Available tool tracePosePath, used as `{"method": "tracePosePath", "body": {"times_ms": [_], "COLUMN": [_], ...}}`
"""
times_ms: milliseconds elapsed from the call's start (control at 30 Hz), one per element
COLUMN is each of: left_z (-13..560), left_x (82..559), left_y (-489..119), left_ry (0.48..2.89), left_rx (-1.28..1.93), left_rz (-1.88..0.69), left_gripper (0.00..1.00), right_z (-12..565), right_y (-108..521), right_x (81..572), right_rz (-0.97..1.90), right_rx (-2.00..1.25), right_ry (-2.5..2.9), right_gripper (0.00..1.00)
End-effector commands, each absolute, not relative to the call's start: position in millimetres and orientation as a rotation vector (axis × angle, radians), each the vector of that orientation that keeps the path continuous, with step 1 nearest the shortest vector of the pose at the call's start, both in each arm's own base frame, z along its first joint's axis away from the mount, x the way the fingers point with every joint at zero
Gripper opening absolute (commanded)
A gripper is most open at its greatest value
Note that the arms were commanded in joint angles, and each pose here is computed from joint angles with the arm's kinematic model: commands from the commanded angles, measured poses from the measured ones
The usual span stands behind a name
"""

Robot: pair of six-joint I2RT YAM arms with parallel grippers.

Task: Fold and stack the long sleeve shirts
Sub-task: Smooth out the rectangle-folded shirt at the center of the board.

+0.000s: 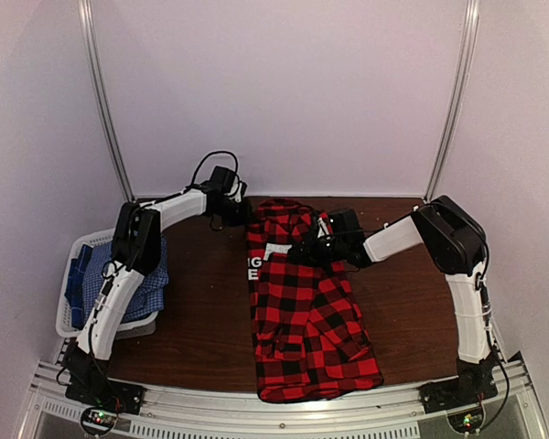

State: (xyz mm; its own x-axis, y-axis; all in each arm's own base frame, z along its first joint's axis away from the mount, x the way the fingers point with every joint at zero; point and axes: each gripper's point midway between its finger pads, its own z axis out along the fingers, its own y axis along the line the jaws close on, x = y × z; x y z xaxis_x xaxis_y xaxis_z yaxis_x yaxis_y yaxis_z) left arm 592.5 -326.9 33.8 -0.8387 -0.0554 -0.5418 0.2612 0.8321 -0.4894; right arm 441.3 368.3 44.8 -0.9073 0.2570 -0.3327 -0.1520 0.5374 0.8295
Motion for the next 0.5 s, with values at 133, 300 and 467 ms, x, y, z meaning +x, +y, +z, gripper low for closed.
{"method": "tracePosePath", "body": {"times_ms": [133, 300, 467], "left_z": [63.0, 77.8, 91.1], "left_x": [600.6, 596.7, 582.6], "left_y": [-326.2, -327.7, -324.4], "left_ry": [2.393, 2.373, 2.376], "left_rx": [0.187, 0.188, 0.193], "left_rz": [-0.802, -0.832, -0.830], "left_gripper": [0.16, 0.16, 0.19], "right_z": [62.4, 43.3, 27.3], "right_y": [364.4, 358.9, 352.6], "right_x": [458.1, 465.3, 471.6], "right_rz": [1.345, 1.327, 1.339], "right_rx": [0.115, 0.165, 0.230], "right_ry": [2.306, 2.331, 2.349], "right_gripper": [0.19, 0.19, 0.19]}}
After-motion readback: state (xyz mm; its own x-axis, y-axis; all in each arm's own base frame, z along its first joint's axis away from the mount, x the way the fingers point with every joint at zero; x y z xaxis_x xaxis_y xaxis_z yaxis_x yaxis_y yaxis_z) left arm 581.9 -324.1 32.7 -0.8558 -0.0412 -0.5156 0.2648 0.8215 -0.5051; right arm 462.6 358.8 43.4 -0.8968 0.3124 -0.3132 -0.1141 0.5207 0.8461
